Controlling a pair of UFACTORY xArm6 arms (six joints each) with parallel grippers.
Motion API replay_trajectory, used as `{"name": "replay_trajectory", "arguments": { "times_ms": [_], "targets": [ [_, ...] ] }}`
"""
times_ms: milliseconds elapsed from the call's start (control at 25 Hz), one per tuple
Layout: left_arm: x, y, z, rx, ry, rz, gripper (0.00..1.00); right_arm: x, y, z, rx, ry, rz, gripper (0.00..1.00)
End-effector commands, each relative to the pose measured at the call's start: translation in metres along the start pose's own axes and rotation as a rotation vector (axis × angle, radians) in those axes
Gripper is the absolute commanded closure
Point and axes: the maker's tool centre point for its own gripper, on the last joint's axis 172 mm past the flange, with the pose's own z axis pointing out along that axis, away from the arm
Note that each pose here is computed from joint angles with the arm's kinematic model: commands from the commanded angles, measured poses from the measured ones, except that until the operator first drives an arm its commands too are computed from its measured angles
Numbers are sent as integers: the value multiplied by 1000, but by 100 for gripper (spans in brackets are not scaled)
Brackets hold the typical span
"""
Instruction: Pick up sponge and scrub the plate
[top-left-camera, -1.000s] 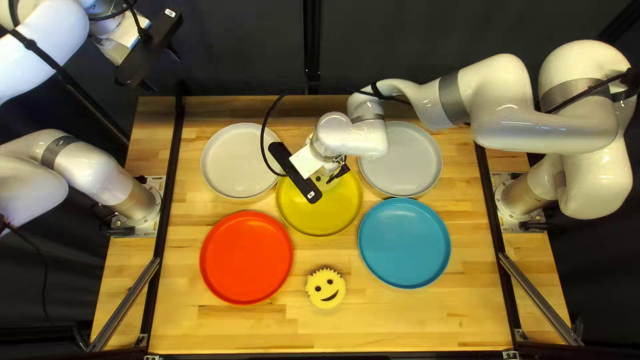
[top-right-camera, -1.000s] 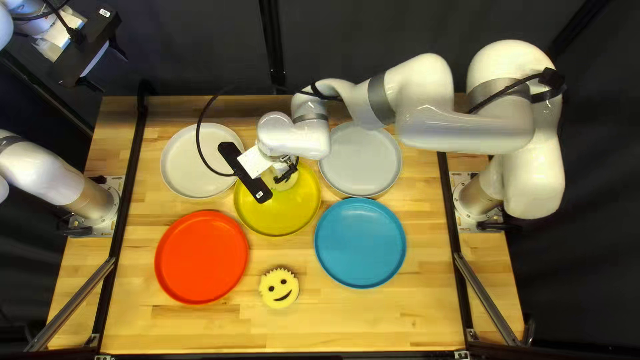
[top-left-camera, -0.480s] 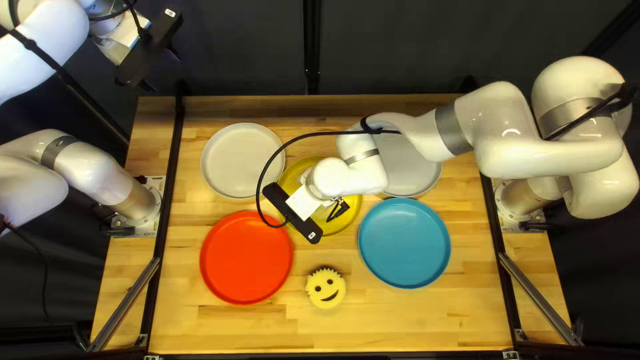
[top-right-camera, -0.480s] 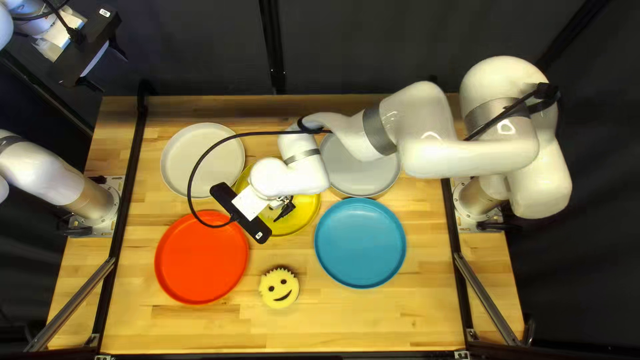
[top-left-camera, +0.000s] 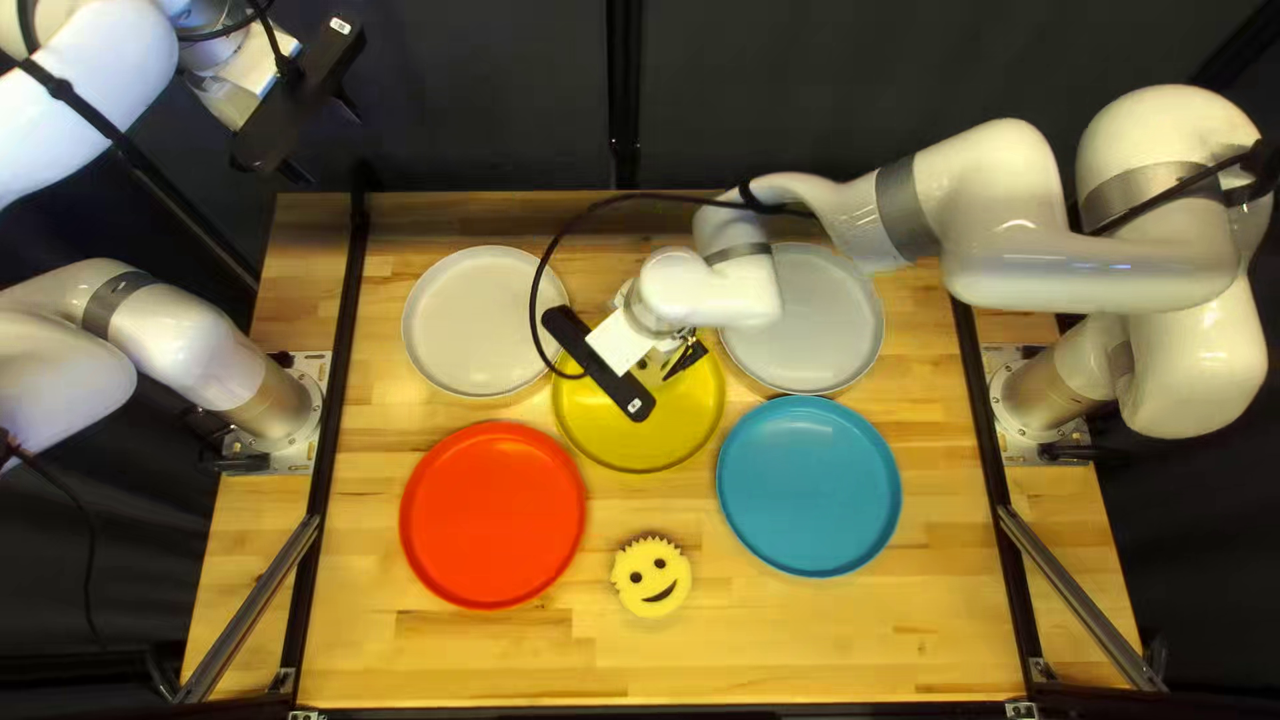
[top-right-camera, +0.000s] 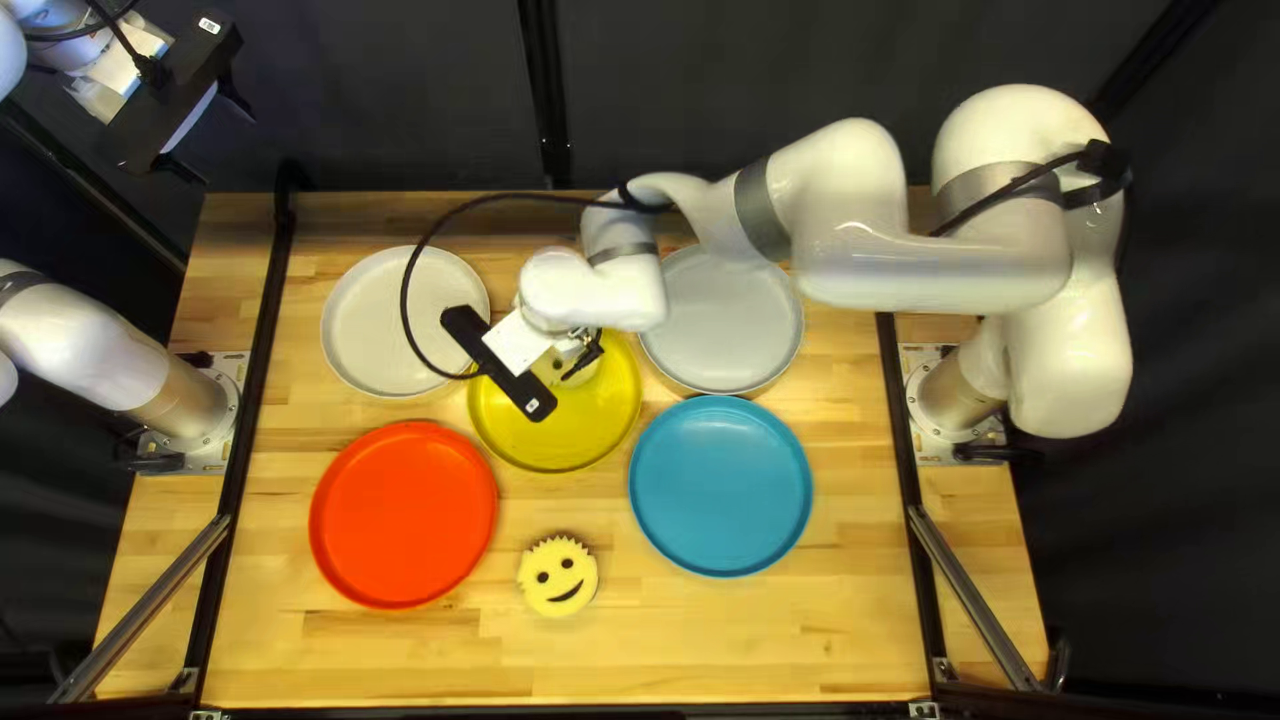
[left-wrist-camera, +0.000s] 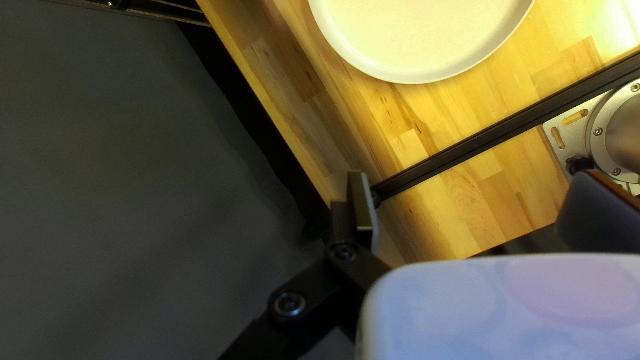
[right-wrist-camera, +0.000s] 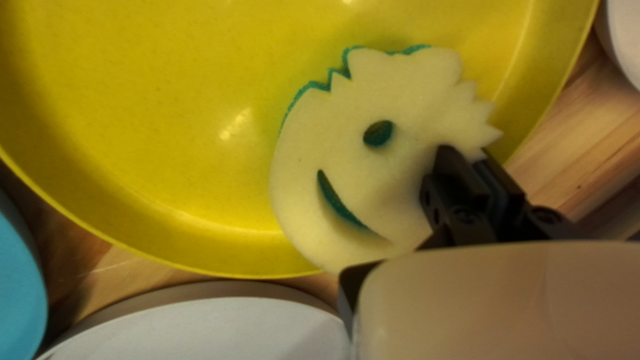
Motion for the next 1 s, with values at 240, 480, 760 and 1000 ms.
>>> {"name": "replay_trajectory", "arguments": {
  "times_ms": [240,480,760,1000],
  "targets": [
    [0,0,0,0,0,0,0,36,-37,-8,-6,-7,-53,100],
    [0,0,0,0,0,0,0,76,-77,-20,-19,-3,-142,100],
    [0,0,0,0,0,0,0,67,-75,-21,-35,-10,-175,100],
    [0,0,0,0,0,0,0,31,-44,-5,-23,4,-167,100]
  ]
}}
